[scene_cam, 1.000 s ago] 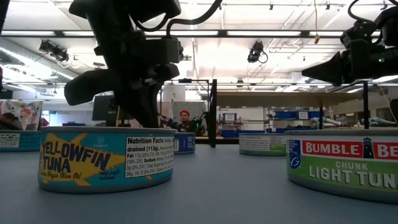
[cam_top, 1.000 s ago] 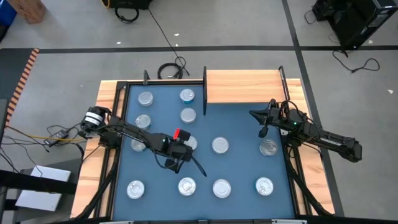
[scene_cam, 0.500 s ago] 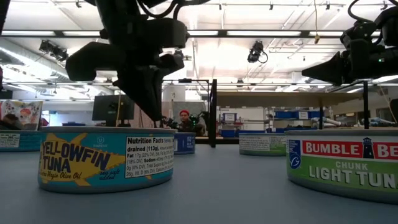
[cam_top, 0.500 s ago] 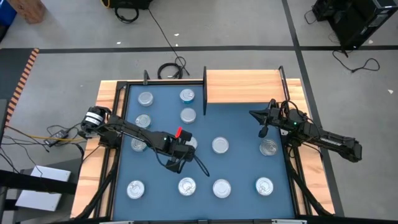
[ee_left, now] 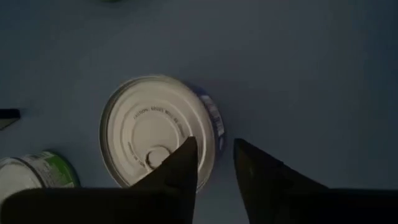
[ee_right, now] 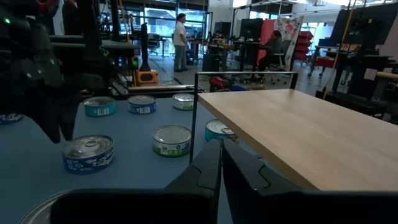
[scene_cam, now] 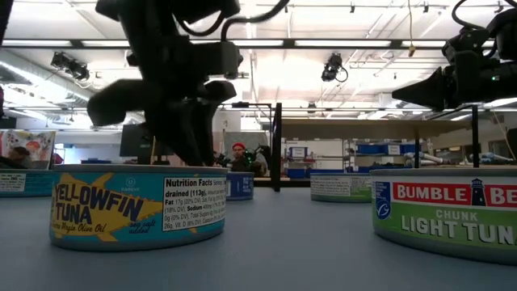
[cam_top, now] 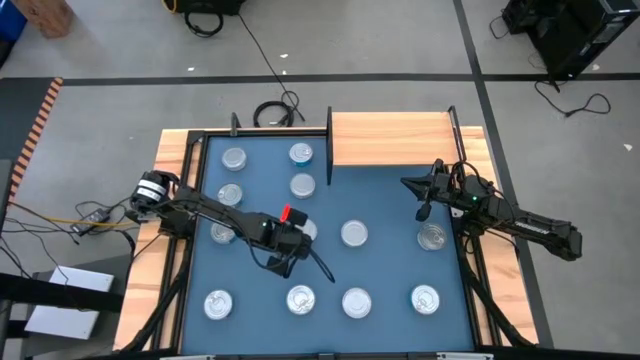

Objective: Stack canned seafood by type on shelf
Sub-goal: Put the middle blue tuna can on the shelf

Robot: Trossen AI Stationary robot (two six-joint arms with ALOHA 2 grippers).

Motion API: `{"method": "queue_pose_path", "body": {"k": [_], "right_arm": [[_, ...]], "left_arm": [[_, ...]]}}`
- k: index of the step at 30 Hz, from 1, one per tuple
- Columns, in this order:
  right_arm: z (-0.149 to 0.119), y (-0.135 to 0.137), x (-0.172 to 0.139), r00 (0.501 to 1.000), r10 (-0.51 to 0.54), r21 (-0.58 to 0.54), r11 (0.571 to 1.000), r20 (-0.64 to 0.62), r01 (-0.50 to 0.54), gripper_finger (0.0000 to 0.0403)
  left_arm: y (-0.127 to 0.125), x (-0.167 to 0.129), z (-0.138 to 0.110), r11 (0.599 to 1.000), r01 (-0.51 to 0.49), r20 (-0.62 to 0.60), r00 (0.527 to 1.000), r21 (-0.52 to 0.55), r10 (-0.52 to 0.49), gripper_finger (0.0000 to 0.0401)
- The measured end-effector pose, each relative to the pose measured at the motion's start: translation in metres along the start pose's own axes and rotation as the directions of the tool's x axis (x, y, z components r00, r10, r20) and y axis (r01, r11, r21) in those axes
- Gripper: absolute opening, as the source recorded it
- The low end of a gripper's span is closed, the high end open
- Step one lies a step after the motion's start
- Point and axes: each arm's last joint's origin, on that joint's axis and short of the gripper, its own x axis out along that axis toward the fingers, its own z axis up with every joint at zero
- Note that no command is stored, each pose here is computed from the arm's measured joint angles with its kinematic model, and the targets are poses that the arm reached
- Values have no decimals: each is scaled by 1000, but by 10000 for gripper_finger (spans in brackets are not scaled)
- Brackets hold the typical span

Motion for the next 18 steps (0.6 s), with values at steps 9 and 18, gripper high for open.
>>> {"method": "queue_pose_path", "body": {"k": [9, 18], "right_arm": [[0, 0, 0, 1000, 0, 0, 1000, 0, 0, 28], [0, 0, 0, 1000, 0, 0, 1000, 1, 0, 28]], "left_arm": [[4, 3, 0, 1000, -22, 1, 1000, -12, 22, 100], [0, 18, 0, 999, -30, -32, 999, 23, 30, 97]]}}
